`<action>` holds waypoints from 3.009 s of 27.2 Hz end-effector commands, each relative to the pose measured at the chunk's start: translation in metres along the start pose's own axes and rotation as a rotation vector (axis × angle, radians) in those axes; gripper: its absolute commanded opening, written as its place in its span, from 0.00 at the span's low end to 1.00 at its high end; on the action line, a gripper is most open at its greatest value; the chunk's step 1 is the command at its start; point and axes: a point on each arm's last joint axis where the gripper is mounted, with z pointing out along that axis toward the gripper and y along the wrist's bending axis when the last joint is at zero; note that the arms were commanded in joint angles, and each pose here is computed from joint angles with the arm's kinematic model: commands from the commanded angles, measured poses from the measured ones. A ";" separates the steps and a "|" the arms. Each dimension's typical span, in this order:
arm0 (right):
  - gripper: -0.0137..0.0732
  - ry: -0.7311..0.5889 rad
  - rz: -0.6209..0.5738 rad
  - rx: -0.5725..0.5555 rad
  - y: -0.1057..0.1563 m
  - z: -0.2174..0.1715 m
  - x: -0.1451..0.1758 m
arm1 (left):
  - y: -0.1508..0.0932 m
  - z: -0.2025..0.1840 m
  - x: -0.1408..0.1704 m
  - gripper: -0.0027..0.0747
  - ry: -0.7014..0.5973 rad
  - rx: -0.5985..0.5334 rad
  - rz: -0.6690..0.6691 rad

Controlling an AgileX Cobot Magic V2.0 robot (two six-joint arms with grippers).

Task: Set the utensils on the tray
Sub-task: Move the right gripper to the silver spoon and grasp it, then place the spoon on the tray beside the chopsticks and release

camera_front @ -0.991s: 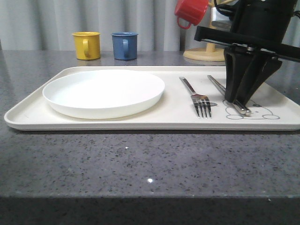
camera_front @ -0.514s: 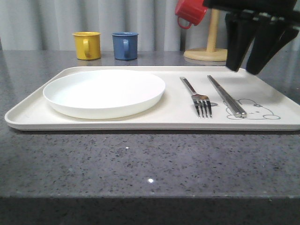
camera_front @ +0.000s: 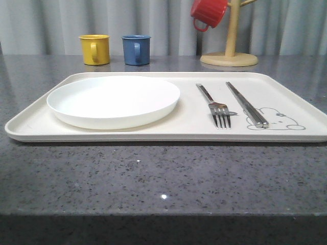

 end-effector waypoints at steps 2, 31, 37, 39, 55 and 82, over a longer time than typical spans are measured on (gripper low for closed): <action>0.53 0.068 0.030 0.041 -0.033 0.002 0.002 | 0.002 -0.006 -0.011 0.64 -0.094 -0.013 -0.013; 0.36 0.147 -0.015 -0.020 -0.044 0.077 -0.018 | 0.002 -0.006 -0.011 0.64 -0.094 -0.013 -0.013; 0.16 0.163 -0.011 -0.033 -0.042 0.077 -0.017 | 0.002 -0.006 -0.011 0.64 -0.094 -0.013 -0.013; 0.14 0.169 -0.008 -0.039 -0.042 0.077 -0.016 | 0.002 -0.006 -0.011 0.64 -0.094 -0.013 -0.013; 0.14 0.079 -0.110 -0.230 0.025 0.002 -0.001 | 0.002 -0.006 -0.011 0.64 -0.094 -0.013 -0.013; 0.14 0.248 0.030 -0.345 0.116 0.060 -0.003 | 0.002 -0.006 -0.011 0.64 -0.094 -0.013 -0.013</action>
